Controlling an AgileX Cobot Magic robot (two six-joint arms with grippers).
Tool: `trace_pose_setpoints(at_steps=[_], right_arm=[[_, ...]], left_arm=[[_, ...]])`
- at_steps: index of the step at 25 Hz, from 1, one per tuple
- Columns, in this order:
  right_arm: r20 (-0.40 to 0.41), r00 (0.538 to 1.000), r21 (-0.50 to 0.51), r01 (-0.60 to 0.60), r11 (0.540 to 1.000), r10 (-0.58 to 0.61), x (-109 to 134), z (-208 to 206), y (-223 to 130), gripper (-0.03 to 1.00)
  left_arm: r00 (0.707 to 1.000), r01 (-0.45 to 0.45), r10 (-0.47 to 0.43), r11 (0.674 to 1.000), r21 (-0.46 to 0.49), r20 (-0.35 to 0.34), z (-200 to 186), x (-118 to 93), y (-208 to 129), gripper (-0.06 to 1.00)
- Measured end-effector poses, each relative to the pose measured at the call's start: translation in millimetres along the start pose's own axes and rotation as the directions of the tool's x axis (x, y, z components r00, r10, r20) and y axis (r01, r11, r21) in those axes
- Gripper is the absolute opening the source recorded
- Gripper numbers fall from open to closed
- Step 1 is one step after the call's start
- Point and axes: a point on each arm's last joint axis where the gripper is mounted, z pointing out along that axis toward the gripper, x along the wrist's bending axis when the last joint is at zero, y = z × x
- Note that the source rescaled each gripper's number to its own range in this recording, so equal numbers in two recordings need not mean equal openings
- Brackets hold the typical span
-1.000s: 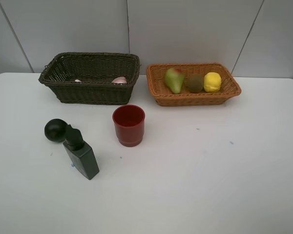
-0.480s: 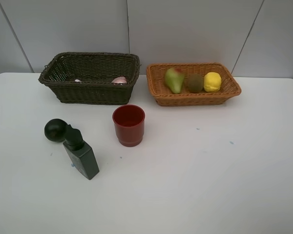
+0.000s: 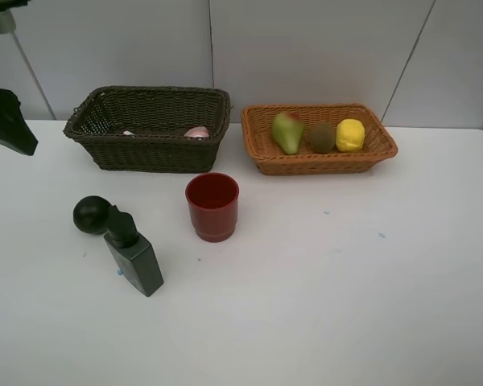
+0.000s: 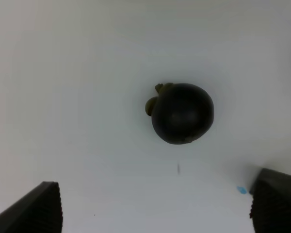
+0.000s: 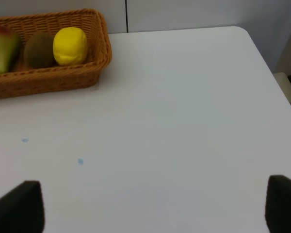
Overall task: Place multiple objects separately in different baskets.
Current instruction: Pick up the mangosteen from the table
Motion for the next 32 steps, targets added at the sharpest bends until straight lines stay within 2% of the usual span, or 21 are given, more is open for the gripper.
trace_pose_setpoints(at_steps=[6, 13, 18, 32], right_arm=[[0.0, 1.0, 0.0, 0.0, 1.0, 0.0, 0.0, 0.0, 0.0, 1.0], [0.0, 1.0, 0.0, 0.0, 1.0, 0.0, 0.0, 0.0, 0.0, 1.0], [0.0, 1.0, 0.0, 0.0, 1.0, 0.0, 0.0, 0.0, 0.0, 1.0], [0.0, 1.0, 0.0, 0.0, 1.0, 0.0, 0.0, 0.0, 0.0, 1.0]], left_arm=[[1.0, -0.016, 0.016, 0.996, 0.083, 0.003, 37.4, 0.2, 6.2, 1.0], [0.997, -0.079, 0.075, 0.988, 0.136, 0.033, 81.4, -18.4, 10.0, 1.0], [0.996, -0.08, 0.072, 0.976, 0.201, 0.045, 113.0, -23.7, 6.8, 1.0], [0.994, -0.104, 0.095, 0.964, 0.243, 0.047, 152.4, -22.4, 1.8, 1.0]])
